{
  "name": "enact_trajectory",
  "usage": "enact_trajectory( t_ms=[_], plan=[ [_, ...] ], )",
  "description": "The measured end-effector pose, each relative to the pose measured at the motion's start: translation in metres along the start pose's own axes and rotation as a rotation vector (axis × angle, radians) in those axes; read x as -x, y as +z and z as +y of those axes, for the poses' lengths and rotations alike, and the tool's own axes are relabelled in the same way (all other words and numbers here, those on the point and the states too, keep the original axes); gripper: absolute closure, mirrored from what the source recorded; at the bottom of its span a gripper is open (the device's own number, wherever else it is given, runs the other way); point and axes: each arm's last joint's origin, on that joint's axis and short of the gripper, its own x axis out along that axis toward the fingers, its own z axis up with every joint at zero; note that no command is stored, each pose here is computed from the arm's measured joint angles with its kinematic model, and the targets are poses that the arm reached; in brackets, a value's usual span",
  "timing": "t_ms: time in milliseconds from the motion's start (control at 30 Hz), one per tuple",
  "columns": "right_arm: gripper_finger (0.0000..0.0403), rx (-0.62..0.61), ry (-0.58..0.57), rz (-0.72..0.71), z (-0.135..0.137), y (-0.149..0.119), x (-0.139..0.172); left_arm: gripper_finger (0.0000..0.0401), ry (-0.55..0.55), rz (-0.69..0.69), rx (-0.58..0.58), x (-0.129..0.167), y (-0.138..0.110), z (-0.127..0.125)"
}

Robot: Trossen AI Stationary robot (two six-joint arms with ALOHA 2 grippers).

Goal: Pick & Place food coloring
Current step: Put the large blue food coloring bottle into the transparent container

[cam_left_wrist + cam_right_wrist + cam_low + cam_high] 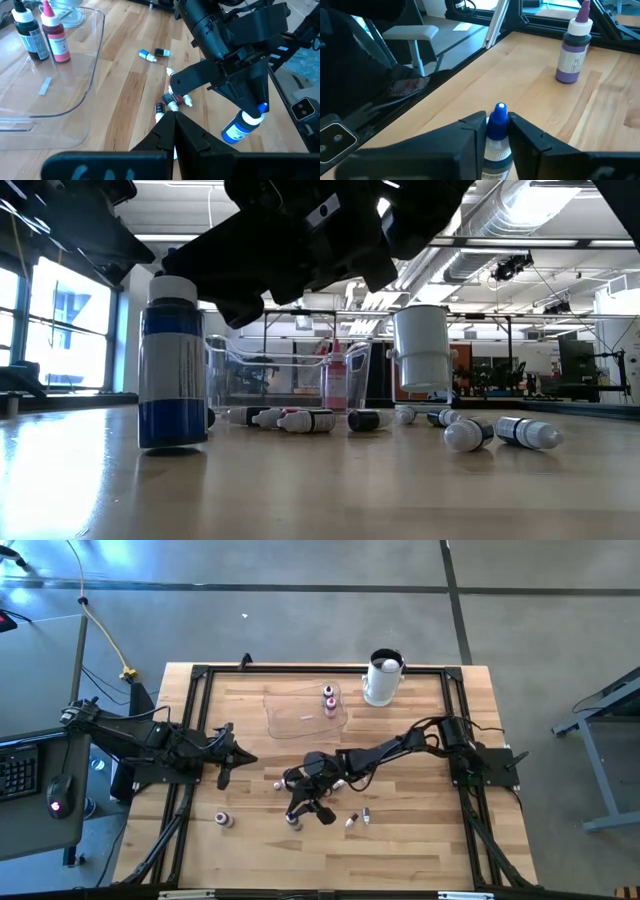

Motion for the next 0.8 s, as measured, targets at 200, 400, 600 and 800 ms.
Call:
enact_trajectory(
  t_ms=[200,400,600,800],
  plan=[
    [0.0370,0.002,-0.004,-0.002,0.000,0.000,0.000,0.0400,0.000,0.000,0.000,0.000,0.000,0.000],
    [0.0370,0.004,-0.006,-0.007,0.000,0.001,0.000,0.0400,0.000,0.000,0.000,0.000,0.000,0.000],
    [0.0370,-0.016,-0.017,-0.022,0.000,0.006,0.003,0.0400,0.000,0.000,0.000,0.000,0.000,0.000],
    [0.0370,-0.005,-0.055,-0.069,-0.003,0.039,0.033,0.0400,0.000,0.000,0.000,0.000,0.000,0.000]
  ],
)
